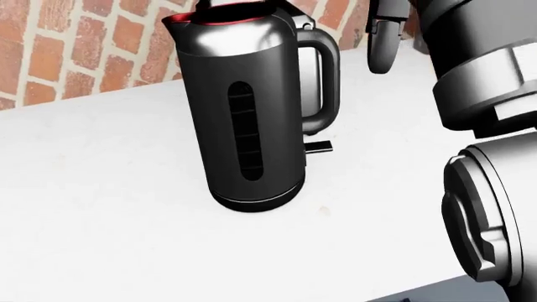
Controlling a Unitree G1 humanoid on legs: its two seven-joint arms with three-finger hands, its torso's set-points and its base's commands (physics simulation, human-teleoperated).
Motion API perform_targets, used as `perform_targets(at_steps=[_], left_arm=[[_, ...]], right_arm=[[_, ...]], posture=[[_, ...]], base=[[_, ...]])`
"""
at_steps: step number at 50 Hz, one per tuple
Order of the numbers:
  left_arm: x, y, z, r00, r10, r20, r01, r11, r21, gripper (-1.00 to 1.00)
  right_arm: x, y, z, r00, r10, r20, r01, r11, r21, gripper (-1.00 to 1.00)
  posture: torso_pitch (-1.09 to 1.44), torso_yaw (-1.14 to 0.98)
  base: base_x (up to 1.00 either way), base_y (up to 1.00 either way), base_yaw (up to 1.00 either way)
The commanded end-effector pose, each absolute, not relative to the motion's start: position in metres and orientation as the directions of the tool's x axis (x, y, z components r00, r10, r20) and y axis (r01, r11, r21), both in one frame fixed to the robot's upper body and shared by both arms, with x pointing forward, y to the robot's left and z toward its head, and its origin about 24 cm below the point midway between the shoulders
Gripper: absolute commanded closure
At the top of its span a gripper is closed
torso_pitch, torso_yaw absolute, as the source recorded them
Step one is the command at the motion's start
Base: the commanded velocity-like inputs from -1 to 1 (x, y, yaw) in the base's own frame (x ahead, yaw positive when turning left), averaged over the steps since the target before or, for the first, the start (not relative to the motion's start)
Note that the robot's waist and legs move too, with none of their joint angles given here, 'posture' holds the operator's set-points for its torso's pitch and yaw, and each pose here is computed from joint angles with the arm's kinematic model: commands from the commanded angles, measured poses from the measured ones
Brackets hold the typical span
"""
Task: Close the lid of the electric kettle.
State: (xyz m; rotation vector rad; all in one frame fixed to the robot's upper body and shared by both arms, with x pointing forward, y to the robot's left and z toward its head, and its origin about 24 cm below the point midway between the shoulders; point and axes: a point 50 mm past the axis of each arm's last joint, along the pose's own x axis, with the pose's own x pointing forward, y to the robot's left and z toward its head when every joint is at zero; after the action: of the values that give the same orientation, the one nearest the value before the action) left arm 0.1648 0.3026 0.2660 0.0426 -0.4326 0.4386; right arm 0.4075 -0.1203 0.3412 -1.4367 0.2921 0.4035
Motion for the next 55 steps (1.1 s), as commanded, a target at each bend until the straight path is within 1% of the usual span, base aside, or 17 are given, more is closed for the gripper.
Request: perform_targets(at_steps=[1,17,30,41,55], left_arm=[[0.163,0.300,0.274,0.796,0.389,0.464,-0.419,0.907,-0.041,-1.00],[0.164,0.300,0.274,0.796,0.388,0.464,-0.419,0.907,-0.041,-1.00],[0.163,0.299,0.274,0.796,0.386,0.466,-0.418,0.908,-0.038,-1.00],[0.163,0.300,0.274,0.795,0.389,0.466,-0.420,0.907,-0.042,-1.00],[0.162,0.299,0.275,0.794,0.389,0.467,-0.419,0.907,-0.043,-1.00]], right_arm=[[0.400,-0.115,0.366,0.932,0.114,-0.344,-0.354,0.079,-0.932,-1.00],[0.399,-0.104,0.370,0.931,0.147,-0.335,-0.348,0.069,-0.935,-1.00],[0.396,-0.083,0.370,0.921,0.199,-0.334,-0.350,0.052,-0.935,-1.00],[0.389,-0.062,0.379,0.908,0.251,-0.335,-0.347,0.005,-0.938,-1.00],[0.373,-0.039,0.385,0.875,0.308,-0.373,-0.369,-0.076,-0.927,-1.00]], posture=[[-0.41,0.00],[-0.41,0.00],[-0.41,0.00],[-0.41,0.00],[-0.41,0.00]], base=[[0.00,0.00,0.00],[0.00,0.00,0.00],[0.00,0.00,0.00],[0.00,0.00,0.00],[0.00,0.00,0.00]])
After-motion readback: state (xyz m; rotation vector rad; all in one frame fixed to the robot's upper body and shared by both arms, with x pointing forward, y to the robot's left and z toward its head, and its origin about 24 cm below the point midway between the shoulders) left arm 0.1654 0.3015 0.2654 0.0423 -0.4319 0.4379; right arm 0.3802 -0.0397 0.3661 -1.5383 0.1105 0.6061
